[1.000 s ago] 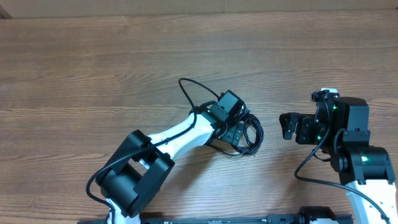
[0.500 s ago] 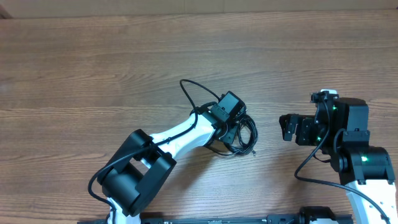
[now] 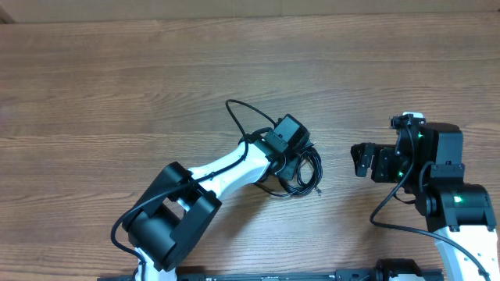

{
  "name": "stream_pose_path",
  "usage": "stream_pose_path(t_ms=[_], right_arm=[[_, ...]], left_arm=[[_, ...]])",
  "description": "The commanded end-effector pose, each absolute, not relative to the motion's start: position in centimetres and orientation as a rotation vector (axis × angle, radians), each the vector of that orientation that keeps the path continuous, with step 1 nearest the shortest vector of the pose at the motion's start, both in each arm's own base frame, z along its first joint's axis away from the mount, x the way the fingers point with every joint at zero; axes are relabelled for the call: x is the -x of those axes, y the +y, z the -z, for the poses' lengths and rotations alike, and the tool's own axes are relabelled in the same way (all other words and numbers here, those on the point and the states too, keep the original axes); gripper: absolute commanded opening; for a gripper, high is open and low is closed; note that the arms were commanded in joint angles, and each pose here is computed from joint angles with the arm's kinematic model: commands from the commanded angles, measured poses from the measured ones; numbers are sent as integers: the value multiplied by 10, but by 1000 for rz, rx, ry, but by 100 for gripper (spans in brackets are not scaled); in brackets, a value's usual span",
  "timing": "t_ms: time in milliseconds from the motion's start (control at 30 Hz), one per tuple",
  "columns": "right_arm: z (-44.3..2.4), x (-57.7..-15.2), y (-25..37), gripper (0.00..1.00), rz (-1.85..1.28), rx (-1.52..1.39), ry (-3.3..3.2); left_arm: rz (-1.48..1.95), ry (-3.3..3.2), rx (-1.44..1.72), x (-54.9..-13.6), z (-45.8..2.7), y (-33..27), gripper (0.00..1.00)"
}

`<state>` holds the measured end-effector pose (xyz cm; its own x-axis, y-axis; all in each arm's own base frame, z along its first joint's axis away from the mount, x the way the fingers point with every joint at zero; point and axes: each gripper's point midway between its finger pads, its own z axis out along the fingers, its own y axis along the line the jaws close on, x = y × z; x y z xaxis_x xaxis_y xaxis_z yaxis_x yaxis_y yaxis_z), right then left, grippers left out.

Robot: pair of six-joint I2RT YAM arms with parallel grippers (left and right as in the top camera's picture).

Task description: Untangle cables

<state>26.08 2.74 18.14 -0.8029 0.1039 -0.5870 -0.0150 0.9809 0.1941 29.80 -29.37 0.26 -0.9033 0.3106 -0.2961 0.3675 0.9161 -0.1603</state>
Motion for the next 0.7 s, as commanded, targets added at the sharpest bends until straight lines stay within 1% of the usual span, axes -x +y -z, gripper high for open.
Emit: stream_pose_path(t_ms=[0,133,167,567,667], right_arm=[[-192,-265,26,100,-245,-71,2460],[-192,-265,26,100,-245,-71,2461],[-192,-265,26,100,-244,-71,2463],[-191,-264,26,100,-244,-72,2467],[-191,-264,26,100,-244,-72,2467]], left_arm=[[299,2848,-529,-294,1,-293,4],[295,2851,-530,-300,-15,-298,4],[287,2850,-534,-304,-27,-301,4],[185,2826,-509,-325,-90,-299,4],[187,2824,-499,-328,-96,-298,4]])
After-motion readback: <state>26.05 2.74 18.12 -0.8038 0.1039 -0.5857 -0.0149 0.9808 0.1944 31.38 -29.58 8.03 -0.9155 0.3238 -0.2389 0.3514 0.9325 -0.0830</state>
